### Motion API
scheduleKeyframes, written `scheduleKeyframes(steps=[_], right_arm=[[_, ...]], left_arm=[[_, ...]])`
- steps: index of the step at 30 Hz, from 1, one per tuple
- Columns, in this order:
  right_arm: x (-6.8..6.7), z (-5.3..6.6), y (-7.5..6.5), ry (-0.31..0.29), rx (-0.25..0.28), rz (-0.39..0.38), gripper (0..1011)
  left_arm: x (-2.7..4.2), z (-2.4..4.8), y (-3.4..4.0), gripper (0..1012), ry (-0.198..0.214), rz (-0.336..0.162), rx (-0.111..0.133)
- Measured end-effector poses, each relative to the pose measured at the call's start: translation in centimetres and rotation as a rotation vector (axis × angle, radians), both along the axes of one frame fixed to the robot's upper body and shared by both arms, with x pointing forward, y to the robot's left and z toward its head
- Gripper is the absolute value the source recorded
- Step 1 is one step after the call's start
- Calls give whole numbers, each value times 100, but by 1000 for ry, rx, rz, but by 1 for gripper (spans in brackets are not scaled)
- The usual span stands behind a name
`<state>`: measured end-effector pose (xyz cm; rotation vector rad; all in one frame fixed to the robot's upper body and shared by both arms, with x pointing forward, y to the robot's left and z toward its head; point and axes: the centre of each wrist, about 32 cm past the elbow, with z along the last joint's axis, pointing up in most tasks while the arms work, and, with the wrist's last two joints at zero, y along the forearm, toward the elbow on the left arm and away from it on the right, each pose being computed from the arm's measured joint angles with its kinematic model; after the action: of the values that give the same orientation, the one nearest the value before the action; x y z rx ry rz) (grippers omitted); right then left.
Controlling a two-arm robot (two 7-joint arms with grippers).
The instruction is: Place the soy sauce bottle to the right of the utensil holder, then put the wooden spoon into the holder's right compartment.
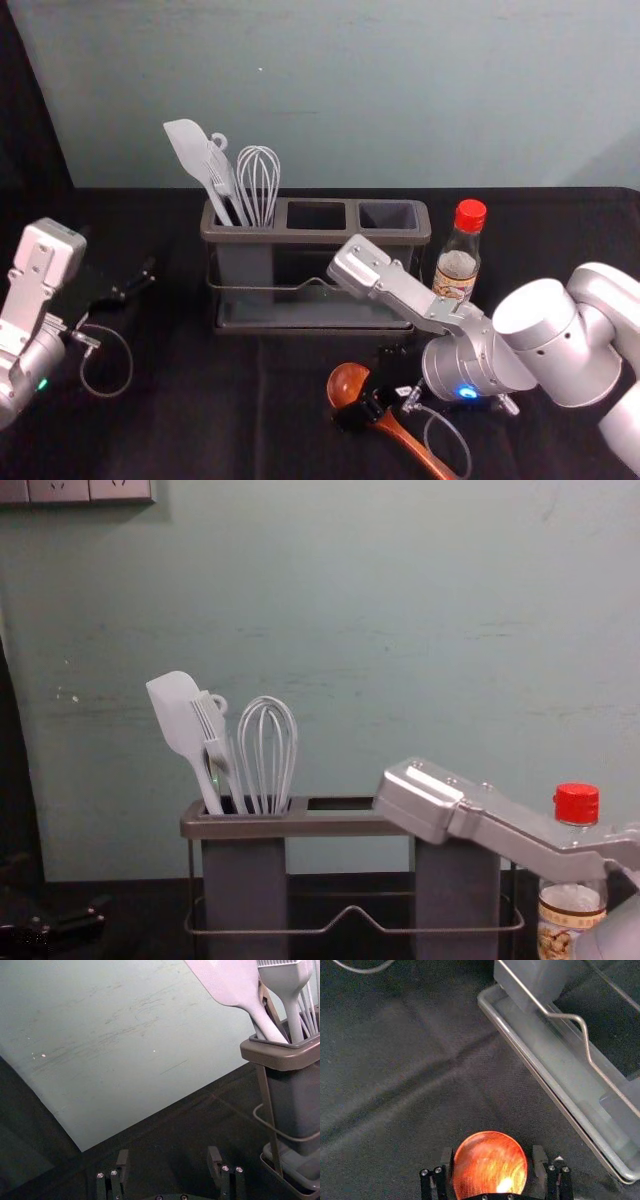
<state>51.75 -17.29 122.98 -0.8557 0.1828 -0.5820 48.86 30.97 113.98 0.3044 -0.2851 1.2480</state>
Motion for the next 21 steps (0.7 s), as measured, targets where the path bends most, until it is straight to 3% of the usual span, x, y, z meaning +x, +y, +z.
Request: scheduleKeyframes(steps=[21], right_arm=[[0,-1,2,-1,-6,-3,990]], left_arm=[[0,0,0,1011,0,0,0]])
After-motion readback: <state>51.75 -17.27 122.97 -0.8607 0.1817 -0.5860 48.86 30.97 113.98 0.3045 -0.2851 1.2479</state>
